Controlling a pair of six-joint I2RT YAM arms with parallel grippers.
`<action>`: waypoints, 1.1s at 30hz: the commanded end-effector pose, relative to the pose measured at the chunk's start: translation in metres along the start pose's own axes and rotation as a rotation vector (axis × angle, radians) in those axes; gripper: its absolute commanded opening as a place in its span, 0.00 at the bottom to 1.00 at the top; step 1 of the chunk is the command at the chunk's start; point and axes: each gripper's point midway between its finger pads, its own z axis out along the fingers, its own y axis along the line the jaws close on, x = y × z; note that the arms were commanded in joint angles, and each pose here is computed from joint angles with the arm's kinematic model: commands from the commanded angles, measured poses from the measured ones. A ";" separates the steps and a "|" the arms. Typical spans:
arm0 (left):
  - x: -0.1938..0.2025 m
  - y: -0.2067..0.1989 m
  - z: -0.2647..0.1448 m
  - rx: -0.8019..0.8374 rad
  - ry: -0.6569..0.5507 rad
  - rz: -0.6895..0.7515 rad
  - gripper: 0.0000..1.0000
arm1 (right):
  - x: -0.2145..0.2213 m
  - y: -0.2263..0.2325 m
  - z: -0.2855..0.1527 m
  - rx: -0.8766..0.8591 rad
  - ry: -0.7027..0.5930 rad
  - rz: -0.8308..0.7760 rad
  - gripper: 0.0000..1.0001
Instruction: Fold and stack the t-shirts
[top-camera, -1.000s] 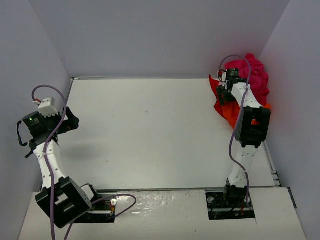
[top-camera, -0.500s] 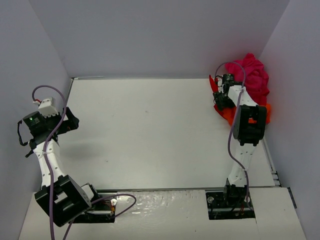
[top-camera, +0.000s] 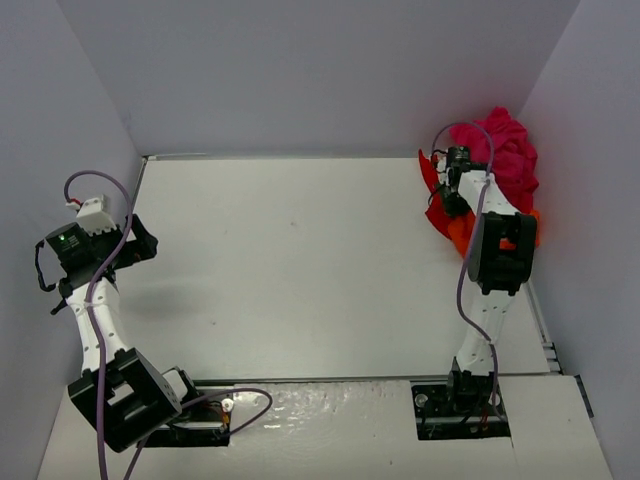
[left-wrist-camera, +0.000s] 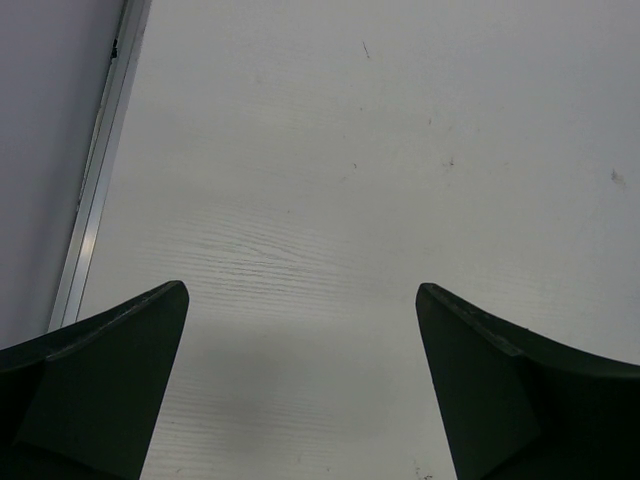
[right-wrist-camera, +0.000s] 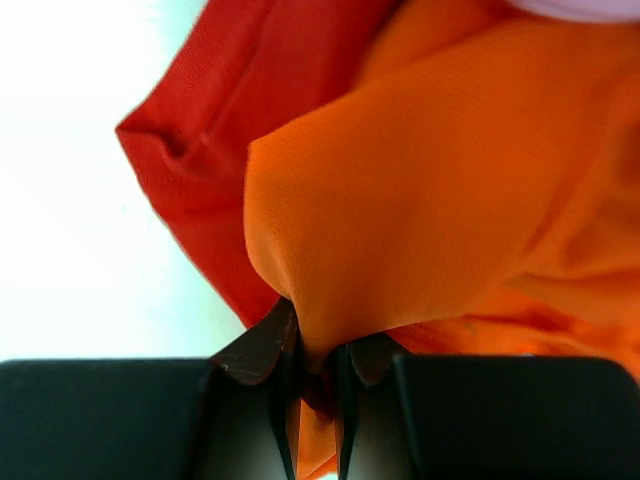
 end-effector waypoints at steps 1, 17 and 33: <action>-0.022 0.000 0.000 0.004 -0.067 0.048 0.97 | -0.047 -0.038 -0.111 0.109 -0.237 0.026 0.00; -0.019 -0.002 0.001 0.011 -0.066 0.051 0.97 | -0.010 -0.042 -0.144 0.129 -0.248 -0.001 0.00; -0.022 0.000 0.007 0.014 -0.054 0.062 0.97 | -0.118 -0.052 -0.270 0.126 -0.682 0.094 0.00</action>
